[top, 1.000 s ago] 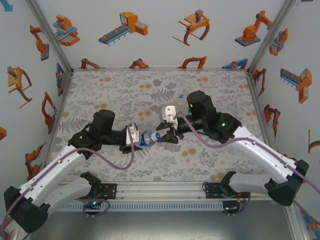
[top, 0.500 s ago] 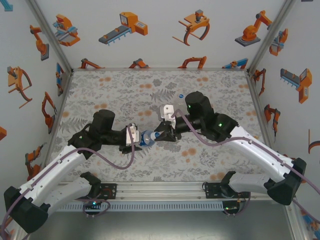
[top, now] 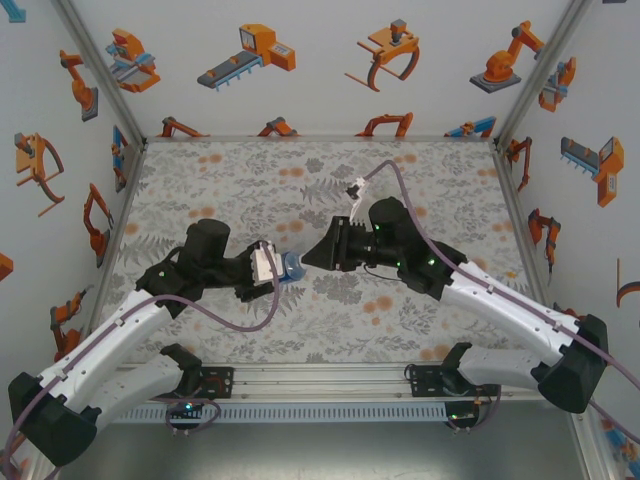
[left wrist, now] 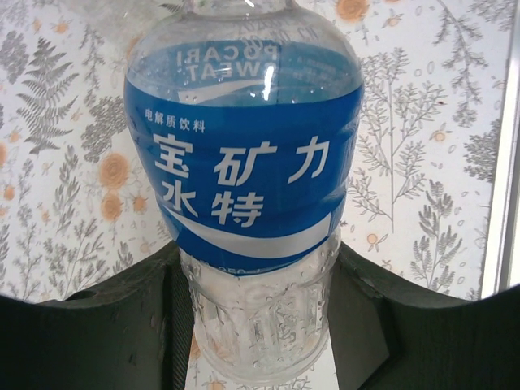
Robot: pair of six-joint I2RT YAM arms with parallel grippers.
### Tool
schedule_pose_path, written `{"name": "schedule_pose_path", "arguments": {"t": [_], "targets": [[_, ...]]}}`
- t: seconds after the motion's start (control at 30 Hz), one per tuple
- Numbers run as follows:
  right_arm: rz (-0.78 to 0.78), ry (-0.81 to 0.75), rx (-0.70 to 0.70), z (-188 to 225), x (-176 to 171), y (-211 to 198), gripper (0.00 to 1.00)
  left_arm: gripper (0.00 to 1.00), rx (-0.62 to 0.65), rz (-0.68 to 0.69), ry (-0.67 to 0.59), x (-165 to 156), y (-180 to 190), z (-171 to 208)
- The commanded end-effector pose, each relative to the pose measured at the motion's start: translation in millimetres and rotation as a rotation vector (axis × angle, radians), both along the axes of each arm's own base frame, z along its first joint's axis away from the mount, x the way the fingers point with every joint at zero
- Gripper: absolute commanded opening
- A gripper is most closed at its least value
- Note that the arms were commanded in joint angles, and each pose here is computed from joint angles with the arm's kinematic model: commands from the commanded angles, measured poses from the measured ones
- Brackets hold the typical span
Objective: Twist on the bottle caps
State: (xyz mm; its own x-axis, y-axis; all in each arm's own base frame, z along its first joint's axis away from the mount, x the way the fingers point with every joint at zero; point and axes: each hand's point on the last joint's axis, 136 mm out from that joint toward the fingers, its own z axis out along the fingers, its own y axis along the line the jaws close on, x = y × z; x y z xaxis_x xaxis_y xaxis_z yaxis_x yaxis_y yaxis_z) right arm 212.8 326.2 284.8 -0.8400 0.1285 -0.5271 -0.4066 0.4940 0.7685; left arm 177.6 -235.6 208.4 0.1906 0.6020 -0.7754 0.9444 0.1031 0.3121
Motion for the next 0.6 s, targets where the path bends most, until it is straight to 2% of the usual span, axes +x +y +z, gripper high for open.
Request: {"name": "schedule_pose_path", "arguments": {"t": [0.0,0.07,0.13,0.23,0.27,0.3,0.33,0.57], "targets": [[-0.190,0.259,0.085,-15.3,14.6,-2.6,0.00,0.00,-0.052,0.013,-0.071,7.1,-5.5,24.1],[-0.180,0.267,0.073,-15.5,14.4,-0.1,0.00,0.03,-0.046,0.023,-0.069,9.2,-5.1,23.0],[-0.166,0.265,0.061,-16.3,14.9,2.8,0.00,0.14,-0.046,0.027,-0.069,9.8,-4.8,23.5],[-0.152,0.257,0.052,-16.5,16.1,6.3,0.00,0.38,-0.046,0.043,-0.073,12.4,-3.8,23.2],[-0.148,0.245,0.043,-17.3,17.2,6.8,0.00,0.54,-0.047,0.046,-0.075,12.4,-3.5,23.7],[-0.144,0.231,0.029,-17.8,19.1,7.1,0.00,0.79,-0.047,0.052,-0.075,13.3,-3.2,24.1],[-0.139,0.214,0.009,-18.6,20.6,6.9,0.00,0.98,-0.047,0.057,-0.078,14.1,-2.7,24.7],[-0.115,0.064,-0.288,-39.9,49.1,-7.9,0.00,0.97,-0.045,0.087,-0.089,17.8,0.5,26.5]]}}
